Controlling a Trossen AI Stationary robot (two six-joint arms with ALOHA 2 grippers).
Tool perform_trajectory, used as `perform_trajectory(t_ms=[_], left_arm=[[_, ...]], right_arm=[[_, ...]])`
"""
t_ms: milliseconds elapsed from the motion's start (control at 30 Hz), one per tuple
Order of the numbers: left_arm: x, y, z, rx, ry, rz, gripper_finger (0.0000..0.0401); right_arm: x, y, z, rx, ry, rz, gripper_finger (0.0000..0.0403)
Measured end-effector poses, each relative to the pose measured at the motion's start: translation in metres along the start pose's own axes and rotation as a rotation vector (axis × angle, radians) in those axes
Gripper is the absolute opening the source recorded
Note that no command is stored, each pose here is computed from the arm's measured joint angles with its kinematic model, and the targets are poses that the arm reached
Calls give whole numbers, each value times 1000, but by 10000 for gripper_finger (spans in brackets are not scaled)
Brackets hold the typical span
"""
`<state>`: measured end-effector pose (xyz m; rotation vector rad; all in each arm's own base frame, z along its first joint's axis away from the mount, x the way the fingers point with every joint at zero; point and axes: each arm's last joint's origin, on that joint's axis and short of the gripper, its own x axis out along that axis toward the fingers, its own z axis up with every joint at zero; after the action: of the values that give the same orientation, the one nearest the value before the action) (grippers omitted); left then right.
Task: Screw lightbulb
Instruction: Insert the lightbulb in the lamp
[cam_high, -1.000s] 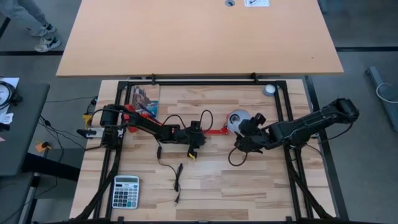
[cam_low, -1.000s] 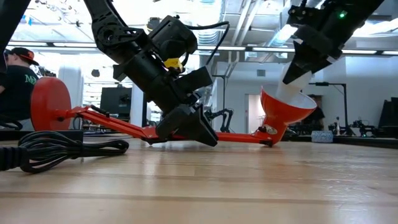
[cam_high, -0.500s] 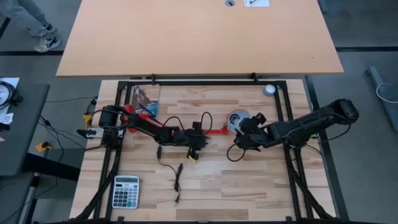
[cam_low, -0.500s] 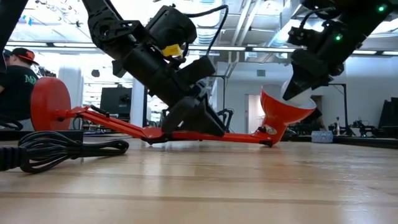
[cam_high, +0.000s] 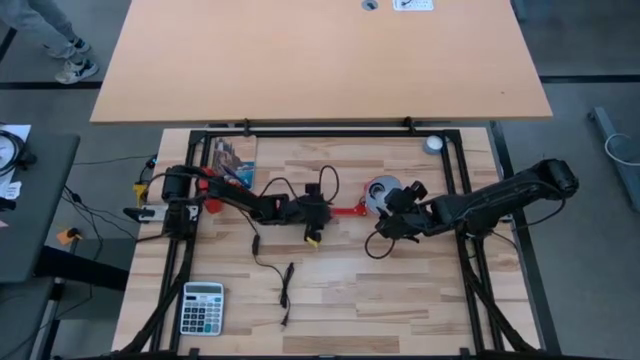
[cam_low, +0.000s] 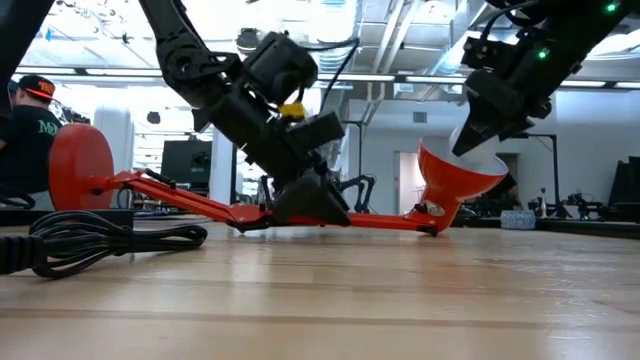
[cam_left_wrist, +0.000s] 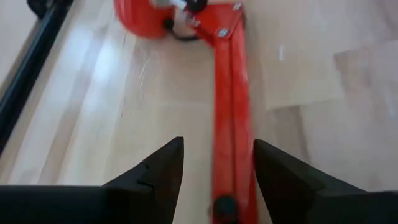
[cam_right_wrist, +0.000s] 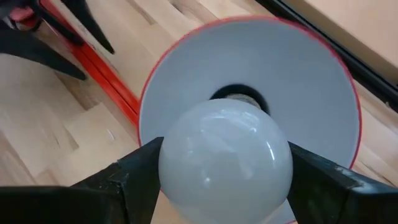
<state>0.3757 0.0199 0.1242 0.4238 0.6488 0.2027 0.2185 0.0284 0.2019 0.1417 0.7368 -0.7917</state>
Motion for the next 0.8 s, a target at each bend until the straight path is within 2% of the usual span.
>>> perform_trajectory(t_ms=[167,333,633,800], left_arm=[[3,8,-9,-38,63,-3,192],[3,8,-10,-36,62,-28,192],[3,7,-10,-8,57,-48,109],[3,7,-10,-2,57,-48,91]], right_arm=[[-1,1,3,2,-5,4,292],[-1,1,2,0,-2,3,292],[9,-7,-4,-5,16,-47,292],[13,-8,1,3,-8,-39,292]])
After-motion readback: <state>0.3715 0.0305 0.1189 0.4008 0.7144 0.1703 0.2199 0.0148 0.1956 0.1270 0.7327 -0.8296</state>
